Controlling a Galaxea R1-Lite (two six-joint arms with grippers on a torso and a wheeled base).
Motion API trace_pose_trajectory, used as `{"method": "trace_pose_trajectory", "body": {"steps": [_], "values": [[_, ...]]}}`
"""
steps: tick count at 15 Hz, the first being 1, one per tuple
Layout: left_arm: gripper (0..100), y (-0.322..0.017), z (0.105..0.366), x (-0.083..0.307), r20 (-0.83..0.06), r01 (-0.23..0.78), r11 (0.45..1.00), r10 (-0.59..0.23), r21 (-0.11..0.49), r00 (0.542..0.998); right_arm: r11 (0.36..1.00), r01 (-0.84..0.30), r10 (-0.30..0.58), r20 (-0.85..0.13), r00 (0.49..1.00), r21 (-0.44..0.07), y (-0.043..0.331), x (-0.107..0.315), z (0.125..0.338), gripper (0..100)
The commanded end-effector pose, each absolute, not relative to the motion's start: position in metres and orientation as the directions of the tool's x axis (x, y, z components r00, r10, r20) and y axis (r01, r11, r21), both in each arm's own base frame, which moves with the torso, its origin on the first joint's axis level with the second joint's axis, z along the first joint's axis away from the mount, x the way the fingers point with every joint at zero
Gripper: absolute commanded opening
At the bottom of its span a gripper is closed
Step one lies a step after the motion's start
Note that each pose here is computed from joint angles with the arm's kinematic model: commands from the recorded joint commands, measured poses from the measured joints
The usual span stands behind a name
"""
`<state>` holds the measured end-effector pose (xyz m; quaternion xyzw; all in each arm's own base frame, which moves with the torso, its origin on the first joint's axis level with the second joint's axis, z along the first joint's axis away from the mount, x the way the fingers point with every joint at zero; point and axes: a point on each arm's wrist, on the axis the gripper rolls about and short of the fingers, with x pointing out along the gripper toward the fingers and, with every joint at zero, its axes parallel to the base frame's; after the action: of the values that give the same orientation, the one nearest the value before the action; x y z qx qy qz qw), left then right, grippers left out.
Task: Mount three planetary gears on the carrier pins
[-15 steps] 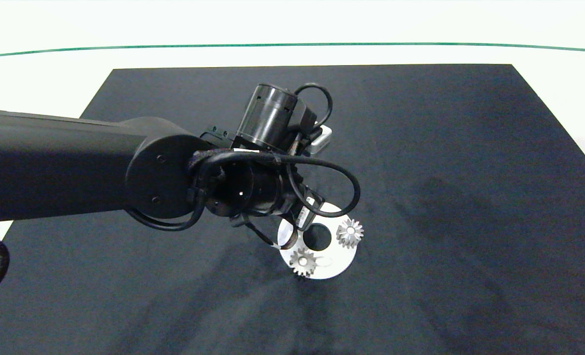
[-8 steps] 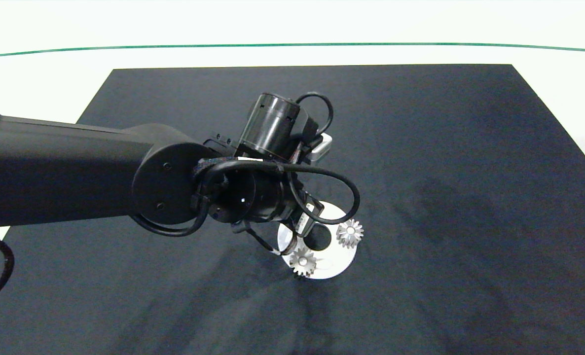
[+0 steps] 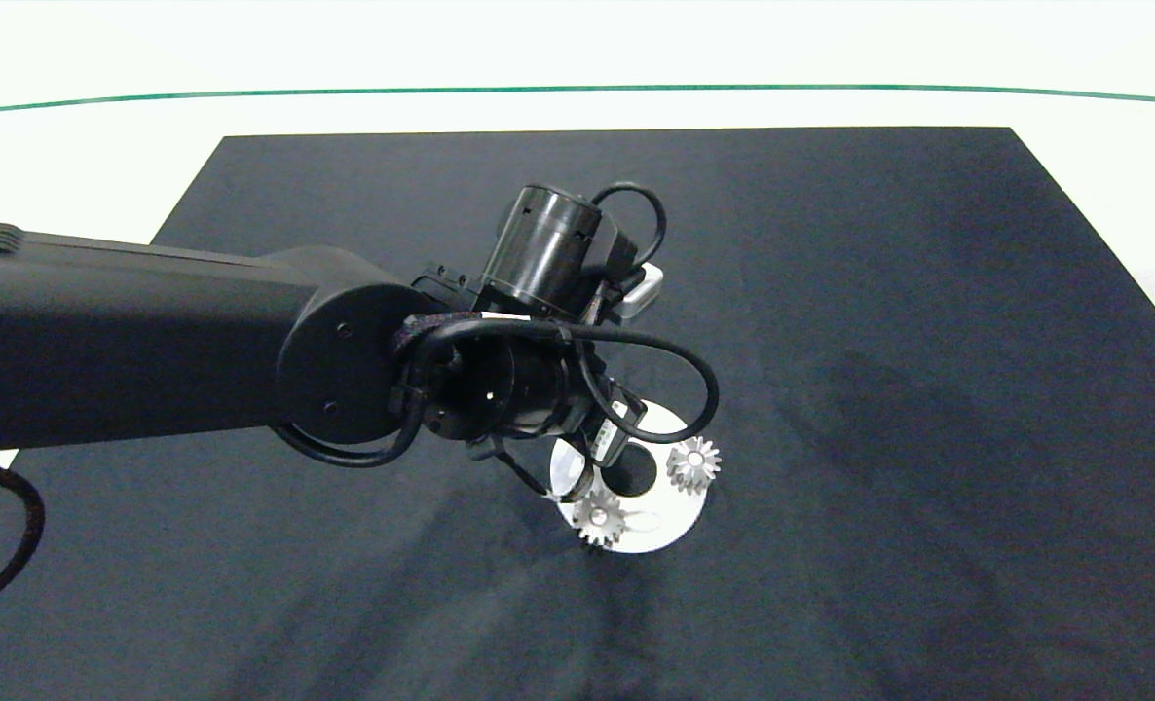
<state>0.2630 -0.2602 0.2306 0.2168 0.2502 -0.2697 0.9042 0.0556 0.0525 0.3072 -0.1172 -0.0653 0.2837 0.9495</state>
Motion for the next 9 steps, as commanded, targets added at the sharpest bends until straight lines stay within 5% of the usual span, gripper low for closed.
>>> {"method": "trace_pose_trajectory", "body": {"steps": [1,9], "values": [[22,-0.2617,0.2267,0.2642,-0.579,0.598,0.758,-0.374,0.259,0.724,0.812,-0.522,0.553,0.058,0.831,-0.261,0.0525,0.0556,0.3073,100],[22,-0.2616,0.2274,0.2641,-0.577,0.597,0.761,-0.375,0.256,0.726,0.812,-0.522,0.553,0.058,0.831,-0.261,0.0525,0.0556,0.3073,100]]}}
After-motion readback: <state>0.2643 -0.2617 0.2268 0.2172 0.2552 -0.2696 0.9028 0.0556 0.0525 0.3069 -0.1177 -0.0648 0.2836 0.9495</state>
